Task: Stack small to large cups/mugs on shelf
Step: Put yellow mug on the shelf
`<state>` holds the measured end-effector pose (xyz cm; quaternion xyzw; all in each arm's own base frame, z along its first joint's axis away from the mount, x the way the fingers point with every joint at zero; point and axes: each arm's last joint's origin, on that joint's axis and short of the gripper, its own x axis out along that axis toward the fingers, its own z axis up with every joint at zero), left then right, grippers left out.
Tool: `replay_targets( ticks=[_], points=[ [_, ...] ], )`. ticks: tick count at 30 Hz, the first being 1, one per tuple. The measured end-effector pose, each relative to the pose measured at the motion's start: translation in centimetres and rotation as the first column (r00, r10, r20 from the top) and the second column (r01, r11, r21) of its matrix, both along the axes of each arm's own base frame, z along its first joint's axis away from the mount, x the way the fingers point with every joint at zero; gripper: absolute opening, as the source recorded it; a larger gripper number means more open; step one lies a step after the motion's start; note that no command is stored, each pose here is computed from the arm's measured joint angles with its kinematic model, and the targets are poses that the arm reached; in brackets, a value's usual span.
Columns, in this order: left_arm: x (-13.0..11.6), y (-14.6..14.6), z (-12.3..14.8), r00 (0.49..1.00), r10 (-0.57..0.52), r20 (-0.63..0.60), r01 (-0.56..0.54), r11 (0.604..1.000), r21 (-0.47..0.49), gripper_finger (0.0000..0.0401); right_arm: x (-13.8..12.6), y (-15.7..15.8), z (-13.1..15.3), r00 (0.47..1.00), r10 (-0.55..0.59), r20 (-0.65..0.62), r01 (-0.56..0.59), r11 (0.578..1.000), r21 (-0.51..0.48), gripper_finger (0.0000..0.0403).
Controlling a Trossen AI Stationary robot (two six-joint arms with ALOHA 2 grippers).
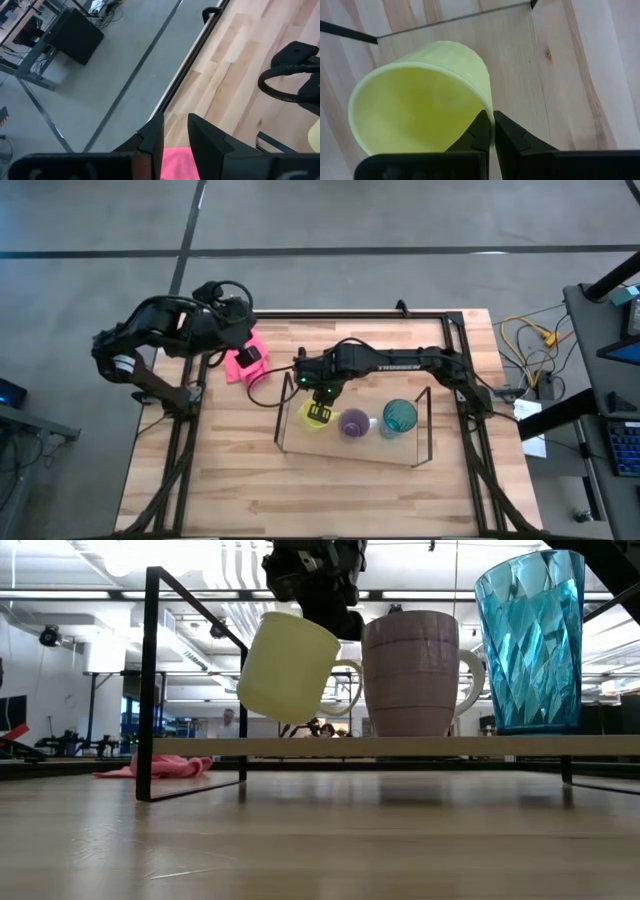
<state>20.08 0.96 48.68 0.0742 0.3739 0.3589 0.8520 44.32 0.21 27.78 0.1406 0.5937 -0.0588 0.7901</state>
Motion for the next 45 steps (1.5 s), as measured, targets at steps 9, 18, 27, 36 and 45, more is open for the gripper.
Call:
replay_targets(
  ticks=[9, 18, 27, 36, 45],
  points=[
    [0.4, 0.0, -0.2, 1.0, 0.0, -0.011, 0.0, 1.0, 0.0, 0.0073, 0.4, 0.0, -0.5, 0.999, 0.016, 0.034, -0.016, 1.0, -0.01, 0.0011],
    [0.4, 0.0, -0.2, 1.0, 0.0, -0.011, 0.0, 1.0, -0.001, 0.0073, 0.2, 0.0, -1.4, 1.0, 0.029, 0.002, -0.029, 1.0, -0.005, 0.0012],
    [0.4, 0.0, -0.2, 1.0, 0.001, -0.01, -0.001, 1.0, -0.002, 0.0073, 0.2, 0.0, -1.6, 0.999, 0.049, -0.003, -0.049, 0.999, -0.001, 0.0013],
    [0.4, 0.0, -0.2, 1.0, 0.001, -0.01, -0.001, 1.0, -0.002, 0.0073, 0.2, 0.0, -1.7, 0.999, 0.049, -0.002, -0.049, 0.999, 0.001, 0.0013],
    [0.4, 0.0, -0.2, 1.0, 0.001, -0.01, -0.001, 1.0, -0.002, 0.0073, 0.2, 0.1, -1.6, 1.0, 0.025, 0.002, -0.025, 0.998, 0.05, 0.0013]
  ],
)
